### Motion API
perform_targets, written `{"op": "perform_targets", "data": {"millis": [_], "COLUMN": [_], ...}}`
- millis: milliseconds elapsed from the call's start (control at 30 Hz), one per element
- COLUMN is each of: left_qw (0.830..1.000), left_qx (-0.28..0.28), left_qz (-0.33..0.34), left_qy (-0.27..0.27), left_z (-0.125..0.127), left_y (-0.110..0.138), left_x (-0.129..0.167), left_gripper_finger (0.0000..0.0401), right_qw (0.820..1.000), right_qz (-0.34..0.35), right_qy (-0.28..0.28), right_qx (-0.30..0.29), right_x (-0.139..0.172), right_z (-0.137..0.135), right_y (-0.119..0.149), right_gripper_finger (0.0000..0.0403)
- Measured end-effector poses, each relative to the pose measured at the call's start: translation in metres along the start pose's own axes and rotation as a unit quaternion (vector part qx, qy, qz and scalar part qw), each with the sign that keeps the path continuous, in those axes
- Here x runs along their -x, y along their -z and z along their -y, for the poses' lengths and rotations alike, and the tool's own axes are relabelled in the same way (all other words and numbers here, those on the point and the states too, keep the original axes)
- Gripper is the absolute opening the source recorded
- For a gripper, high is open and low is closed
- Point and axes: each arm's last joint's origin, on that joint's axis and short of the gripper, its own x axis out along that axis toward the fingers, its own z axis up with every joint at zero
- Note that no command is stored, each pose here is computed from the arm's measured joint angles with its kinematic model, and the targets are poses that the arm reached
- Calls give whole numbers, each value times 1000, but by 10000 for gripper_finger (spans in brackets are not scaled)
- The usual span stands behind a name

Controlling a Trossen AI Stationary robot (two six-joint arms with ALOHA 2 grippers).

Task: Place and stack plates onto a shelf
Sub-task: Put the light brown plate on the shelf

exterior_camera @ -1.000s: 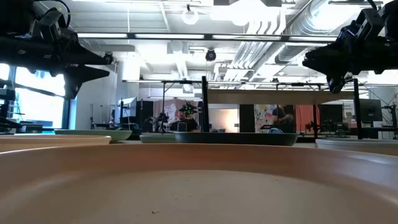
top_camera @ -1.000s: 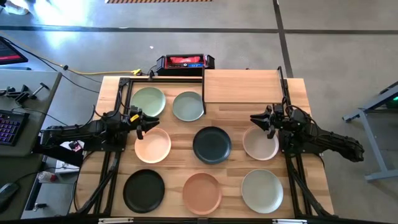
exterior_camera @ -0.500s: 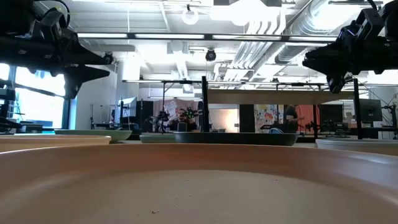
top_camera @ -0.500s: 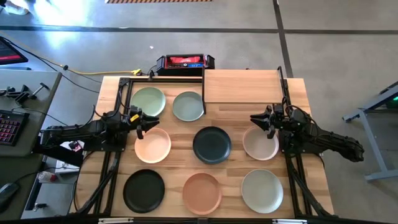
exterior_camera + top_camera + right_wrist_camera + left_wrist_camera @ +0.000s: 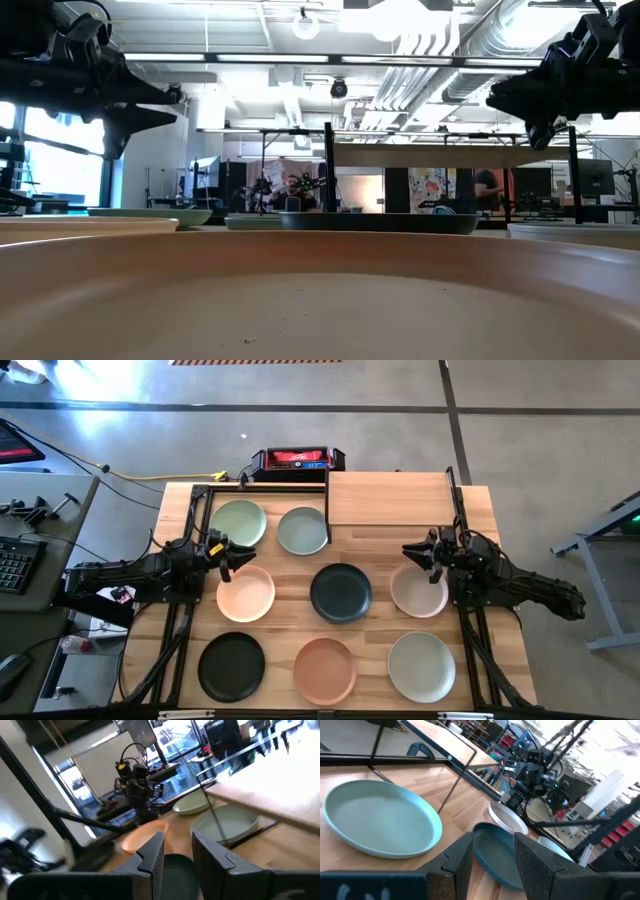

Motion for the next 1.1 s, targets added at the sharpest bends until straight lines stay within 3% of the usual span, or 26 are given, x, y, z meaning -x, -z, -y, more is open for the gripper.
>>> {"op": "perform_targets", "data": {"millis": [133,333,567,833,967,1100], "left_qw": [999,999,996,990,990,982], "left_qx": [34,40,71,80,66,94], "left_qz": [6,8,52,111,126,164], "left_qy": [-5,-6,-11,19,7,-16], "left_z": [0,0,2,8,8,7], "left_y": [-1,-1,-7,-18,-19,-23], "left_x": [0,0,0,2,2,4], "left_gripper_finger": [131,131,131,131,131,131], "right_qw": [998,998,999,999,998,998], "right_qz": [1,2,2,7,23,33], "right_qy": [4,7,7,9,38,42], "right_qx": [60,69,-50,-39,-39,-41], "right_x": [0,0,0,0,0,0], "right_z": [0,0,0,0,2,2], "right_y": [0,0,0,-1,-2,-3], "right_gripper_finger": [87,87,87,87,87,87]}}
